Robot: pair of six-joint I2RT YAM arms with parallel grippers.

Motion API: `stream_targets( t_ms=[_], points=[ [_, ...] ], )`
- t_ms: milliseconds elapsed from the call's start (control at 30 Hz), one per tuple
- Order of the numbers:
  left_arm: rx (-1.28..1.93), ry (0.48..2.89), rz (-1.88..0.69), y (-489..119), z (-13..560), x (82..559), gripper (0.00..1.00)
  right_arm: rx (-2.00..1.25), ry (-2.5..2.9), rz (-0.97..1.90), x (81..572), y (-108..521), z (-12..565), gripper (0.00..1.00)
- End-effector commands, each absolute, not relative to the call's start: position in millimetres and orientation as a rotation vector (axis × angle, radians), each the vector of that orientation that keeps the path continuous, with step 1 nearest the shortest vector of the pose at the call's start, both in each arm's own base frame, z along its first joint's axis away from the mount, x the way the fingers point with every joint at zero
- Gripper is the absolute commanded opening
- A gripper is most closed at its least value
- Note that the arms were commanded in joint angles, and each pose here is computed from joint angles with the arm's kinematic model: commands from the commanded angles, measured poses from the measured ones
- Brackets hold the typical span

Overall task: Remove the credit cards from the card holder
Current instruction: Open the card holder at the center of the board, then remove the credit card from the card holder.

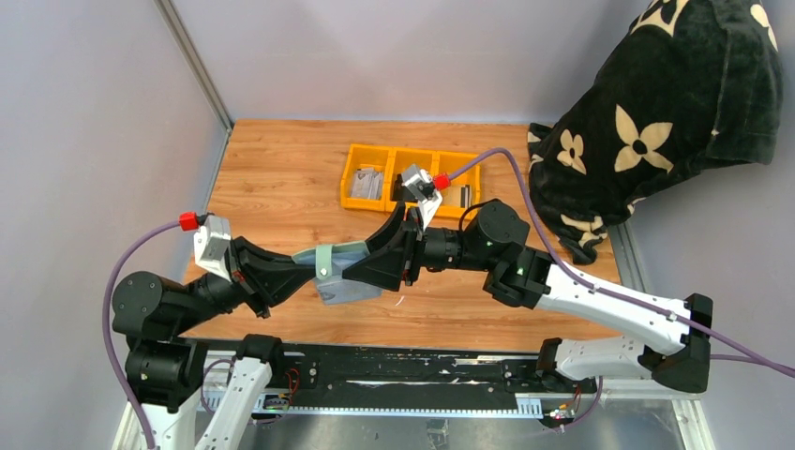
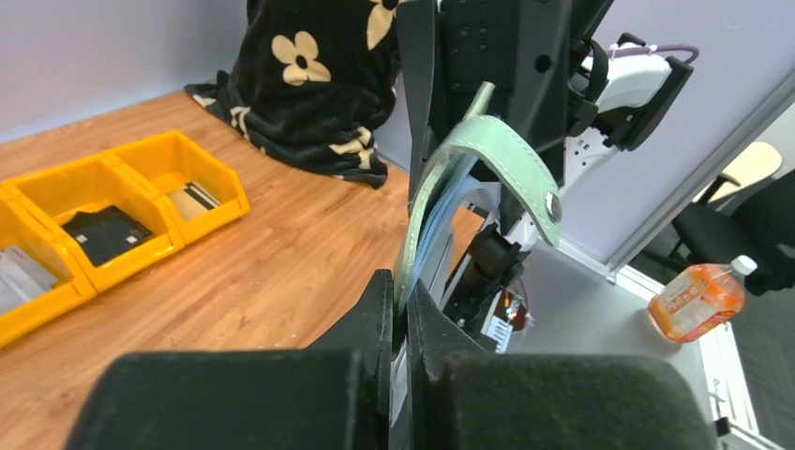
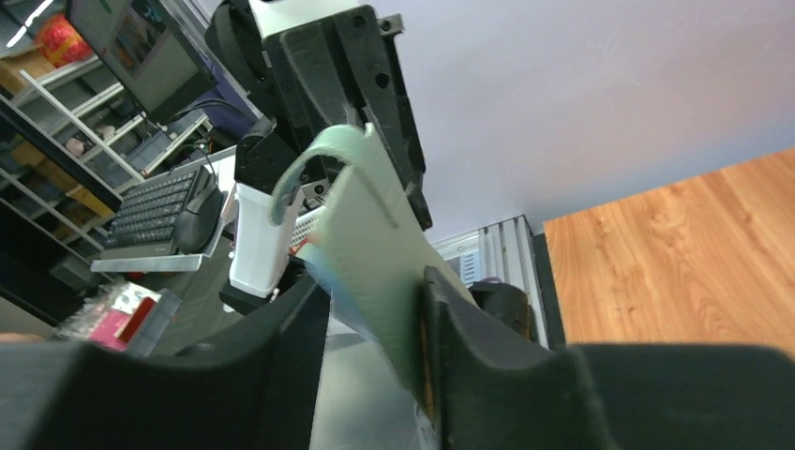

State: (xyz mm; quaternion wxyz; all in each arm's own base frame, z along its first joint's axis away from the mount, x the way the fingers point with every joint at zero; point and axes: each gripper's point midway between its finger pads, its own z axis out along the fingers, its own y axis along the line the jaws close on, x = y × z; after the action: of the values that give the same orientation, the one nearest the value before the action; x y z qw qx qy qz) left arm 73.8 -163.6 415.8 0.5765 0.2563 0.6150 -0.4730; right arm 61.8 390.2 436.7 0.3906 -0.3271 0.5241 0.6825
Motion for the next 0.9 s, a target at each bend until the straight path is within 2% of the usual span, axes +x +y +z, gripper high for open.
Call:
stream_targets(
  t_ms=[0, 233, 433, 500, 700, 800, 867],
  points=[
    [0.557, 1.453, -1.189, -168, 419, 79, 0.00, -0.879, 1.183, 1.762, 50, 382, 451, 0.50],
    [0.515, 1.504, -1.293, -172, 420, 81, 0.00, -0.988, 1.003, 1.638, 43, 367, 441, 0.63],
    [0.537, 1.520, -1.349, -176, 418, 80, 0.00, -1.003, 0.943, 1.489, 53, 361, 438, 0.65],
    [0.543, 1.527, -1.359, -177, 416, 79, 0.00, -0.991, 0.958, 1.460, 59, 364, 443, 0.62],
    [0.572, 1.536, -1.381, -178, 411, 73, 0.00, -1.028, 1.014, 1.448, 65, 379, 454, 0.43],
    [0.594, 1.544, -1.375, -178, 407, 70, 0.00, -1.101, 1.062, 1.477, 59, 387, 450, 0.29],
    [0.620, 1.534, -1.359, -178, 407, 68, 0.00, -1.160, 1.061, 1.503, 51, 389, 449, 0.14]
  ],
)
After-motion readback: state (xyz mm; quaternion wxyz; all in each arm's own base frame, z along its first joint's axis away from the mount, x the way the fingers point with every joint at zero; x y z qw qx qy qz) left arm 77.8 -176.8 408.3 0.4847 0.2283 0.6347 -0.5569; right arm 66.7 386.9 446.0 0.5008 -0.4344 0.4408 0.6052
